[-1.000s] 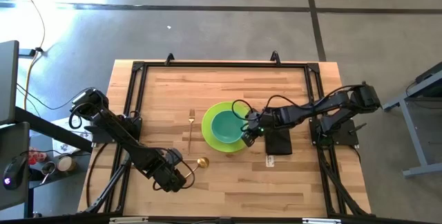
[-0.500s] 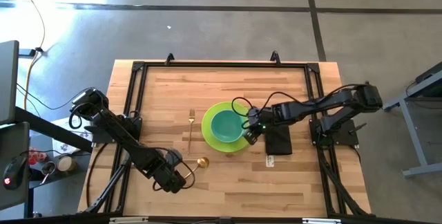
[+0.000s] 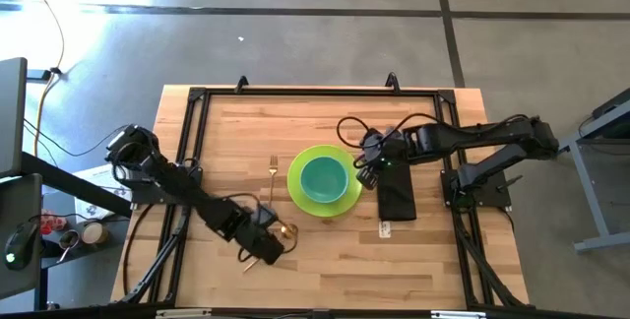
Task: Set table place
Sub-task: Put the gold spoon into the blue bowl
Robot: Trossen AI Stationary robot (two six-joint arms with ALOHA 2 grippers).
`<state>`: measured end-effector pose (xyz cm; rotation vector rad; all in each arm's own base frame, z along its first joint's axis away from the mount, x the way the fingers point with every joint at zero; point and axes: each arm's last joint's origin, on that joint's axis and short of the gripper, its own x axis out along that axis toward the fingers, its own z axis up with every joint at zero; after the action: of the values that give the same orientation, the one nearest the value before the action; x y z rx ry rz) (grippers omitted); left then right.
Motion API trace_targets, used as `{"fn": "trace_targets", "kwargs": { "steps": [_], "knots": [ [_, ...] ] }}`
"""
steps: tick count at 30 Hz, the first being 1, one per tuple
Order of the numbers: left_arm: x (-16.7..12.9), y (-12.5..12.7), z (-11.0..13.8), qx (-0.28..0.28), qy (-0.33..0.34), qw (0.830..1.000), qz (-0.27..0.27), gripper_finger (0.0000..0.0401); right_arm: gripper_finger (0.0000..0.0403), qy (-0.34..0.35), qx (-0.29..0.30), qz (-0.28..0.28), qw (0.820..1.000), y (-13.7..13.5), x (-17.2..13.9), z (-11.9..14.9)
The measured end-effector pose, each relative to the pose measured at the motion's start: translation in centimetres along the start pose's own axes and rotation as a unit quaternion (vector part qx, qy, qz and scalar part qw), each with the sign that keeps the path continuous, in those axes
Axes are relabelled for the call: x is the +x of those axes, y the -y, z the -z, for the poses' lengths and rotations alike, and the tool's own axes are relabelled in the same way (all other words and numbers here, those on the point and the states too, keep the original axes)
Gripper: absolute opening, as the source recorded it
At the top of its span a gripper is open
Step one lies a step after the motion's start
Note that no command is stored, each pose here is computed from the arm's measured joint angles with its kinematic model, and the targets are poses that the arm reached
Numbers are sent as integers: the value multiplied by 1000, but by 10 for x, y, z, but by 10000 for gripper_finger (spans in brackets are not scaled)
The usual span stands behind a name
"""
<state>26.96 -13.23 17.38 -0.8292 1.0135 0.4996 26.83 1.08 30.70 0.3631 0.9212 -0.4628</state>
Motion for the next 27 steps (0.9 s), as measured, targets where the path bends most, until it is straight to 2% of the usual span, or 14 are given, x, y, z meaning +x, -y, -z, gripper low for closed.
{"fn": "trace_targets", "kwargs": {
  "steps": [3,9,14,17,20,24,27],
  "knots": [
    [14,3,-11,14,-4,1000,18,187,0,2,-5,-2,1000,-1,-3,-2],
    [34,-2,-8,33,-76,996,-11,182,0,-2,-20,-10,1000,-8,-6,3],
    [46,0,-7,31,-72,997,-23,181,0,0,-27,-10,1000,-12,-7,6],
    [53,-1,-6,11,-67,997,-37,169,0,1,-26,-8,1000,-12,-8,6],
    [58,-3,-4,-11,-64,996,-54,131,0,0,-25,-7,1000,-12,-8,7],
    [52,-4,-6,-21,-39,997,-56,27,0,0,-24,-7,1000,-12,-8,7],
    [40,1,-12,-26,-2,999,-32,18,0,0,-24,-7,1000,-12,-8,7]
  ]
}}
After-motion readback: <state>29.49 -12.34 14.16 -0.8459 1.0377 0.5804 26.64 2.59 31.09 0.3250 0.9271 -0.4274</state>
